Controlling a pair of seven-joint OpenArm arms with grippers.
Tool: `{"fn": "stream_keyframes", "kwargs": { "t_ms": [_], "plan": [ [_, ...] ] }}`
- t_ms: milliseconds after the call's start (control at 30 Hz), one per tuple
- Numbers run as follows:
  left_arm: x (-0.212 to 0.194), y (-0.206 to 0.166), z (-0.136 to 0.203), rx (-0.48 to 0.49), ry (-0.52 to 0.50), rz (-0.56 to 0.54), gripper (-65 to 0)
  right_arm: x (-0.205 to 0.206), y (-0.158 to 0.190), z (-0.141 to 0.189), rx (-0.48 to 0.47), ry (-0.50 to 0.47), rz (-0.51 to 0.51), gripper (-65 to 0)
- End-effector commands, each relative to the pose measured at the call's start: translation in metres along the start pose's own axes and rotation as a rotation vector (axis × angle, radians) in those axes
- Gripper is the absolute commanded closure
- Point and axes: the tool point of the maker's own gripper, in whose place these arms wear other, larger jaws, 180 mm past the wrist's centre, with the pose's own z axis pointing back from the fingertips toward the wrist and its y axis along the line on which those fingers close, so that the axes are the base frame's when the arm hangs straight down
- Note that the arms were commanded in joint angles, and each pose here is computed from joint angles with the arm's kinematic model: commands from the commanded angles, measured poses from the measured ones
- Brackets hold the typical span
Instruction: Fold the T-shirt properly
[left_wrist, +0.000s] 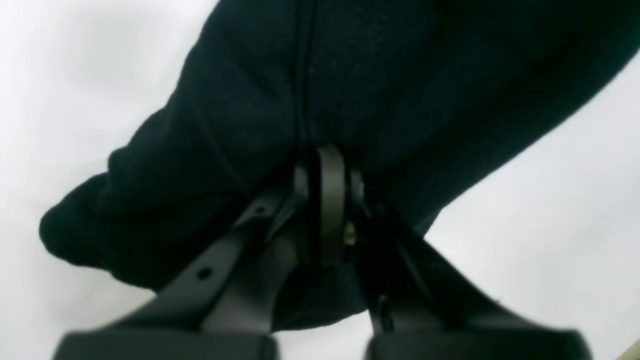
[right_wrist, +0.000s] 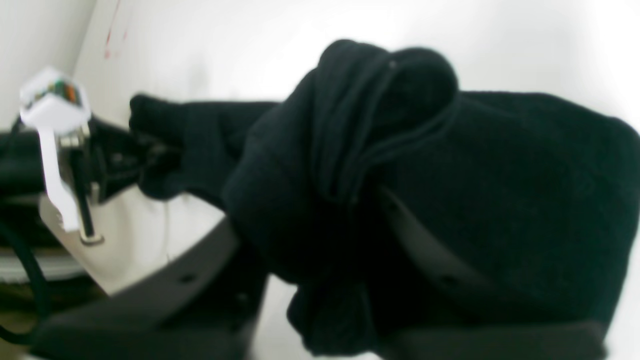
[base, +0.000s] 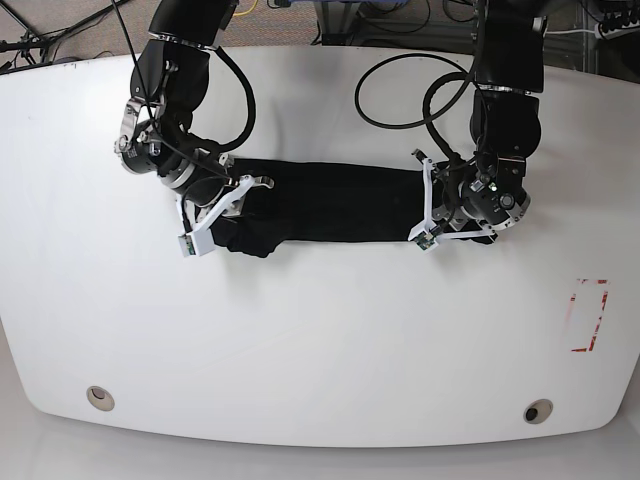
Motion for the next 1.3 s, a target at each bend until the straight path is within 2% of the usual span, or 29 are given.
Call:
{"fn": "stream_keyframes", "kwargs": {
  "t_ms": [0,200,300,600,733,1000,1067,1267],
  "plan": [
    [-0.009,-0.004,-0.002,-0.01,0.033,-0.001,0.0,0.013,0.005,-0.003,0.02,-0.038,0.011,-26.5],
    [-0.009,-0.004,-0.002,-0.009,0.034,-0.001,0.0,0.011,0.02,-0.01,0.059,-0.029,0.019,-47.7],
    [-0.014,0.001,0.0,0.0,0.045,-0.006,0.0,0.016,0.03,-0.009,0.073,-0.041,0.049,-50.6],
    [-0.015,0.002,0.0,0.003,0.046,-0.006,0.0,0.028,0.064,0.003,0.118,-0.081,0.167,-50.6],
    [-0.013,0.003,0.001,0.006,0.043,-0.008,0.0,0.032,0.062,0.007,0.102,-0.09,0.183,-50.3],
    [-0.012,0.004,0.002,0.01,0.039,-0.009,0.0,0.031,0.034,0.016,0.009,-0.051,0.246,-49.9],
    [-0.012,0.004,0.002,0.01,0.039,-0.009,0.0,0.03,0.029,0.016,-0.017,-0.039,0.261,-48.4],
    [-0.011,0.004,0.002,0.011,0.036,-0.01,0.0,0.02,0.031,0.008,-0.043,0.012,0.321,-31.9]
  ]
}}
